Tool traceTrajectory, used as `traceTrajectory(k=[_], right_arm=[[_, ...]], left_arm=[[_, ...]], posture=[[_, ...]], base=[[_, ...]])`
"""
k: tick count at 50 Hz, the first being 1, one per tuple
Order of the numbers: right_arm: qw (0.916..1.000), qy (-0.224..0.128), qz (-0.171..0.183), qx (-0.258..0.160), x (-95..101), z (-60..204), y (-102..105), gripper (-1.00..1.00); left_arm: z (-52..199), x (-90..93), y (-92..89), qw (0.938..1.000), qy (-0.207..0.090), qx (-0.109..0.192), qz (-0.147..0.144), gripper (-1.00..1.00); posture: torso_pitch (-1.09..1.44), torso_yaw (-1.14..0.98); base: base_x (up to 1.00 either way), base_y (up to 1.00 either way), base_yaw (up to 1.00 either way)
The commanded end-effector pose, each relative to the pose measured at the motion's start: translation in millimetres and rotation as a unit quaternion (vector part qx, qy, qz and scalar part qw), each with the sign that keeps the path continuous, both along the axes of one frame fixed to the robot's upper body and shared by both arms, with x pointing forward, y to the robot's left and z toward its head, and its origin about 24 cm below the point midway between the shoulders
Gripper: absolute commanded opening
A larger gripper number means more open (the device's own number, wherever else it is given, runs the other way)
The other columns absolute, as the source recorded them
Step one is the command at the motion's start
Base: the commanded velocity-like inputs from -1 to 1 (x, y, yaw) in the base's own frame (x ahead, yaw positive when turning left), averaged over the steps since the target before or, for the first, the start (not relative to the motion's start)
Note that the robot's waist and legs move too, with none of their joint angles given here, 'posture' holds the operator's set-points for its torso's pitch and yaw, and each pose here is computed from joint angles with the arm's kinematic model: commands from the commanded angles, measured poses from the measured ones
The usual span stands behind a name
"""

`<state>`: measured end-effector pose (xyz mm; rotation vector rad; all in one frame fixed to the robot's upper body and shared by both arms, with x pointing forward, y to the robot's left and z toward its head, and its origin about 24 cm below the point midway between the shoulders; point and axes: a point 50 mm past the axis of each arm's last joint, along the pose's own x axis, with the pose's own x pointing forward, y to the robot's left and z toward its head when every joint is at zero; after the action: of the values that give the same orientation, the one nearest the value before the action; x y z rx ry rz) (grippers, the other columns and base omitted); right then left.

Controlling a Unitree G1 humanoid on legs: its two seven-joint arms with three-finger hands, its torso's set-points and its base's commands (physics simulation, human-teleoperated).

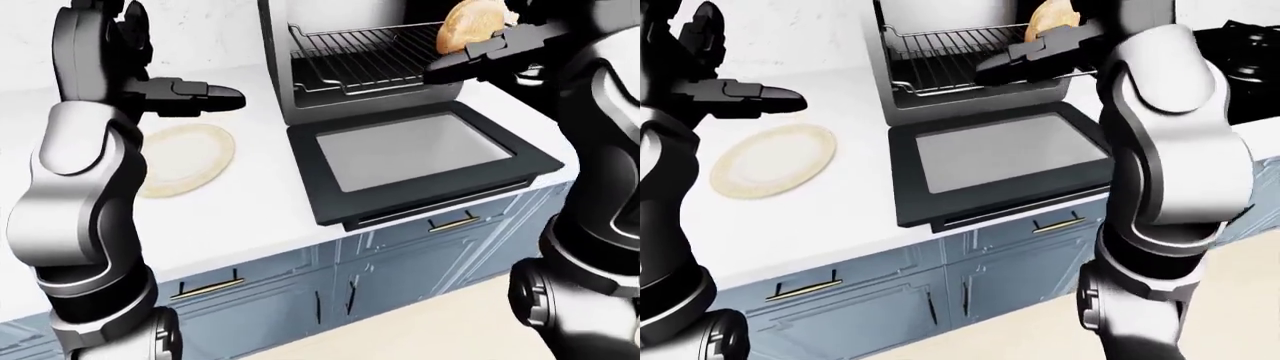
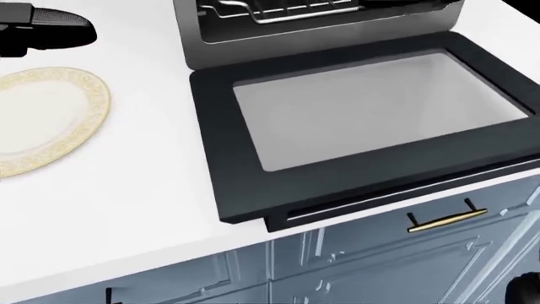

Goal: Pick the bread from the top rack and place it on the plate on the counter.

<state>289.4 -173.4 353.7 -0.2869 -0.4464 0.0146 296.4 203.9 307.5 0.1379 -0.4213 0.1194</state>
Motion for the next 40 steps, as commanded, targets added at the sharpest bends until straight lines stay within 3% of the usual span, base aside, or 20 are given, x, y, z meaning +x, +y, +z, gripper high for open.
traceTrajectory(k=[1, 6, 9, 13, 19, 26, 40], right_arm=[[0.9993, -0.034, -0.01, -0.007, -2.2, 22, -2, 1.0], [0.9993, -0.007, -0.031, -0.021, 23.2, 38, -1, 1.0], [0.9971, 0.024, -0.065, -0.032, 40.6, 37, -3, 1.0], [0.9945, 0.024, -0.094, -0.038, 47.1, 44, -12, 1.0], [0.9857, 0.063, -0.15, -0.046, 58.3, 38, -27, 1.0], [0.976, 0.08, -0.2, -0.031, 66.0, 33, -46, 1.0], [0.9708, 0.102, -0.215, -0.026, 86.5, 27, -58, 1.0]], left_arm=[[14, -8.3, 1.5, 0.999, -0.044, 0.002, 0.004, 1.0], [13, -12.0, 5.6, 0.9987, -0.05, -0.002, 0.005, 1.0], [12, -13.1, 7.9, 0.9987, -0.051, -0.003, 0.007, 1.0], [12, -14.7, 9.3, 0.9986, -0.051, -0.004, 0.009, 1.0], [11, -13.2, 9.7, 0.9987, -0.05, -0.005, 0.011, 1.0], [10, -12.7, 9.4, 0.9987, -0.05, -0.006, 0.01, 1.0], [7, -10.9, 8.9, 0.9988, -0.047, -0.007, 0.009, 1.0]], posture=[[0.0, 0.0], [0.0, 0.0], [0.0, 0.0], [0.0, 0.0], [0.0, 0.0], [0.0, 0.0], [0.0, 0.0]], base=[[0.0, 0.0, 0.0], [0.0, 0.0, 0.0], [0.0, 0.0, 0.0], [0.0, 0.0, 0.0], [0.0, 0.0, 0.0], [0.0, 0.0, 0.0], [0.0, 0.0, 0.0]])
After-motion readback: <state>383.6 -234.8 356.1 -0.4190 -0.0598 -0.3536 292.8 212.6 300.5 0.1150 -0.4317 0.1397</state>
